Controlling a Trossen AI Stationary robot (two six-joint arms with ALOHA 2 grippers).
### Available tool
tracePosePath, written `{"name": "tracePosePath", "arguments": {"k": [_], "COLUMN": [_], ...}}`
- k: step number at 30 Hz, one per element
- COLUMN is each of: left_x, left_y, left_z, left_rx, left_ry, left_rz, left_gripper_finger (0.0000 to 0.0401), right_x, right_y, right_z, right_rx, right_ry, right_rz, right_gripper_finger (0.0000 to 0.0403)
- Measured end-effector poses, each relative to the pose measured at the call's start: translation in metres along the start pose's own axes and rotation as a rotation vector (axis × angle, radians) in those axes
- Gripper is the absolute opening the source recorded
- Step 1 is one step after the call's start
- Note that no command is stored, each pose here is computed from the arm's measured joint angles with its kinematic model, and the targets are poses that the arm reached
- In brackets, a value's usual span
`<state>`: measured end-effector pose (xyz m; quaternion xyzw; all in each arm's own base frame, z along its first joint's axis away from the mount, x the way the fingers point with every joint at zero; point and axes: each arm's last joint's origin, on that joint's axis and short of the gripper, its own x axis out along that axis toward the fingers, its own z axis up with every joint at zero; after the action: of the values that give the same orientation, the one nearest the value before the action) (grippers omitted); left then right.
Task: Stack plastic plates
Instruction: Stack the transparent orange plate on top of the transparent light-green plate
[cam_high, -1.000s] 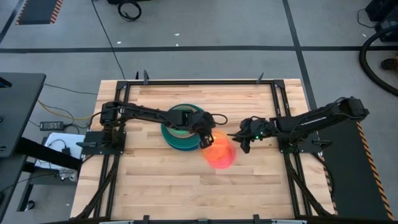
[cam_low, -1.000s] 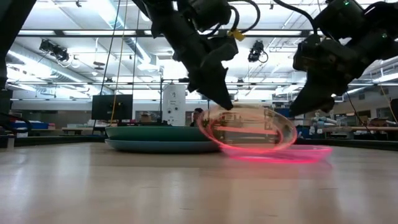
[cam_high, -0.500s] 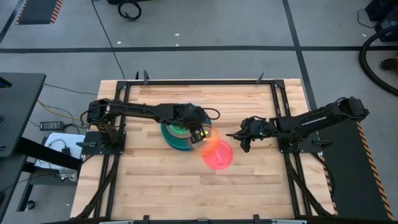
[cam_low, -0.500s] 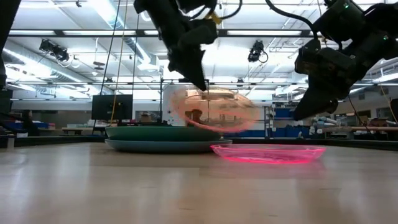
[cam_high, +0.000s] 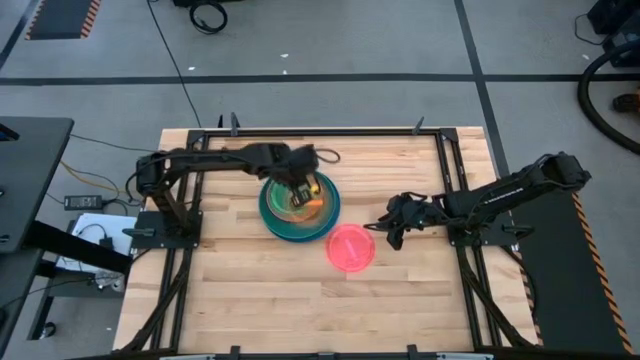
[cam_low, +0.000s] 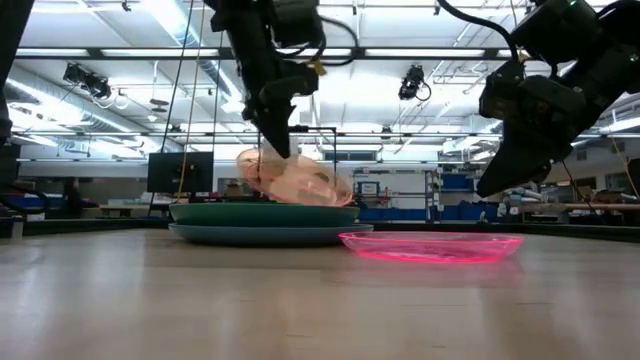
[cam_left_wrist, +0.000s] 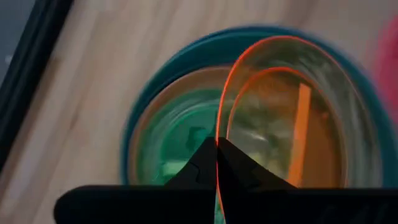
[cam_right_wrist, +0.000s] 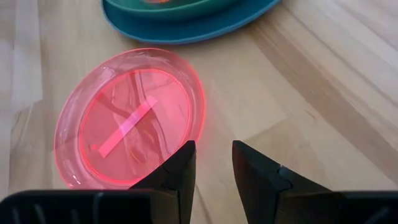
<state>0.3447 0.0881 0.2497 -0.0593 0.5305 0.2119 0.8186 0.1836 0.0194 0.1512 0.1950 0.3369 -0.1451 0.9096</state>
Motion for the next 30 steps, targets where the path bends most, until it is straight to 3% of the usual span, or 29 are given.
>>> {"name": "tracePosePath", "arguments": {"k": [6,11,15,24,30], "left_x": [-0.005,-0.002,0.018,0.046,0.044], "left_y": [0.043,0.073,0.087,0.084,0.083], "left_z": [-0.003,-0.011,-0.029,-0.046,-0.046], "left_rx": [-0.049,-0.1,-0.143,-0.24,-0.24], "left_ry": [0.039,0.108,0.152,0.104,0.101], "left_rz": [0.006,-0.075,-0.149,-0.214,-0.161], "left_gripper_finger": [0.0008,0.0008,0.0008,0.0013,0.0068], "right_x": [-0.001,-0.002,-0.002,-0.002,-0.002], "right_y": [0.004,0.006,0.008,0.008,0.009], "right_z": [-0.002,-0.003,-0.004,-0.002,-0.001], "right_rx": [-0.003,-0.015,-0.02,-0.02,-0.018], "right_ry": [-0.005,-0.018,-0.024,-0.045,-0.059], "right_rz": [0.012,-0.001,-0.004,-0.014,-0.004], "right_gripper_finger": [0.0114,0.0114,0.0114,0.0114,0.0114]}}
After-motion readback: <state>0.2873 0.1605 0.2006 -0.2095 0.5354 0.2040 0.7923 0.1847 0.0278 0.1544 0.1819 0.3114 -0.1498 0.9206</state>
